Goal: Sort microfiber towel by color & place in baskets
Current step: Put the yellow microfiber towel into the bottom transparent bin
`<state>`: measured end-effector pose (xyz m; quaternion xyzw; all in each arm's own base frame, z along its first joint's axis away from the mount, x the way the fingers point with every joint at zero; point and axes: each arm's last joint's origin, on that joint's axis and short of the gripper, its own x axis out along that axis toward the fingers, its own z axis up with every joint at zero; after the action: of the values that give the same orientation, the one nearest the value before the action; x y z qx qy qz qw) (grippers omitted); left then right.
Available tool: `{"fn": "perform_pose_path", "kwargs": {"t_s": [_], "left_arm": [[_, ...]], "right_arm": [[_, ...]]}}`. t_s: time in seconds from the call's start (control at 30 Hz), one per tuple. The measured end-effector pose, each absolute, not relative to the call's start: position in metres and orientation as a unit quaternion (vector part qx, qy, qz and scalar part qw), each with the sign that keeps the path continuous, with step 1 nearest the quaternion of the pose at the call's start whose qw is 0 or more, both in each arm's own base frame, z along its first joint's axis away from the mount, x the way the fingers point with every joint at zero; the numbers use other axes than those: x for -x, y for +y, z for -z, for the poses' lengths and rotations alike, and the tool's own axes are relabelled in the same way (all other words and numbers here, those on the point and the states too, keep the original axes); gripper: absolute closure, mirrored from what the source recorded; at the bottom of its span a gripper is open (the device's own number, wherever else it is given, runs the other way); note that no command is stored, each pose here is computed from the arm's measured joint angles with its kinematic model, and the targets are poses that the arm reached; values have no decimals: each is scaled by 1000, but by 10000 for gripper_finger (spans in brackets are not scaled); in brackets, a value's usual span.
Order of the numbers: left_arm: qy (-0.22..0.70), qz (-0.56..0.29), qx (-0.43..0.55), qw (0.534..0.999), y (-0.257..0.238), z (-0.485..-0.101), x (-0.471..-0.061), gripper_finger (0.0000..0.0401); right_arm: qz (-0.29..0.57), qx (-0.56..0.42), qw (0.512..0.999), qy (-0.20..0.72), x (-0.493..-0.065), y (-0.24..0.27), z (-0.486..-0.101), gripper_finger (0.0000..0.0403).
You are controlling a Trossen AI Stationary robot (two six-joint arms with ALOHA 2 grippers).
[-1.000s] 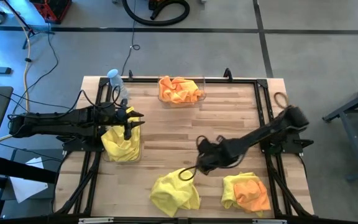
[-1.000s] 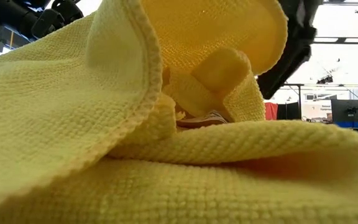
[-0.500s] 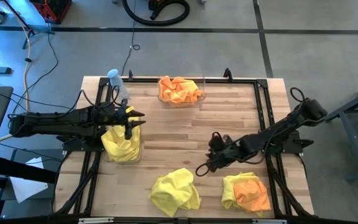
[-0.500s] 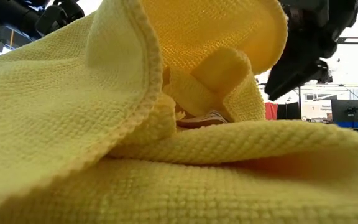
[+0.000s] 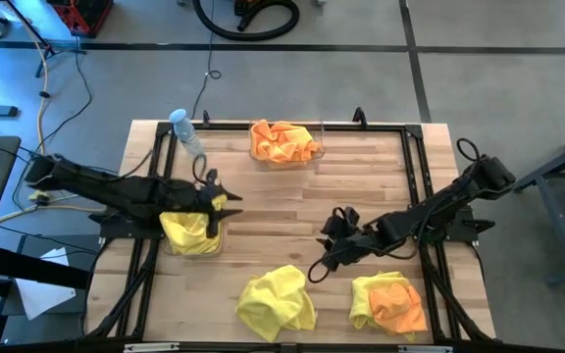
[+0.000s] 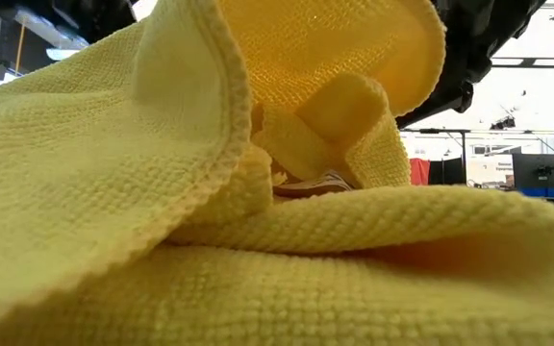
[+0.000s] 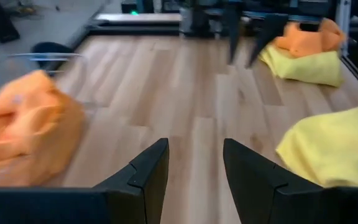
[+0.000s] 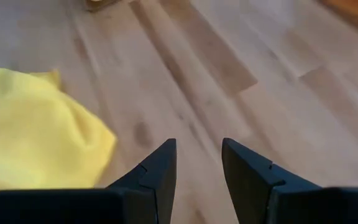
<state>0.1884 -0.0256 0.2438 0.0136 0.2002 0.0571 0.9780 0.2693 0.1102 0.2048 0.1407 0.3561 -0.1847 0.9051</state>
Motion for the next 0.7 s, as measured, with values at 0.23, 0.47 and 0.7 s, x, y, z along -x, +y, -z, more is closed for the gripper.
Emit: {"fn": "perform_pose_path", "kwargs": {"t_s": [0.23, 0.47, 0.7], "left_arm": [[249, -6, -38, 968, -68, -244, -228, 259], [338, 28, -68, 938, -112, -256, -269, 259], [441, 50, -87, 892, -158, -253, -304, 259]], "right_arm": [[199, -52, 909, 362, -267, 107, -204, 279], [210, -55, 909, 355, -267, 106, -204, 279], [228, -97, 897, 365, -263, 106, -201, 279]]}}
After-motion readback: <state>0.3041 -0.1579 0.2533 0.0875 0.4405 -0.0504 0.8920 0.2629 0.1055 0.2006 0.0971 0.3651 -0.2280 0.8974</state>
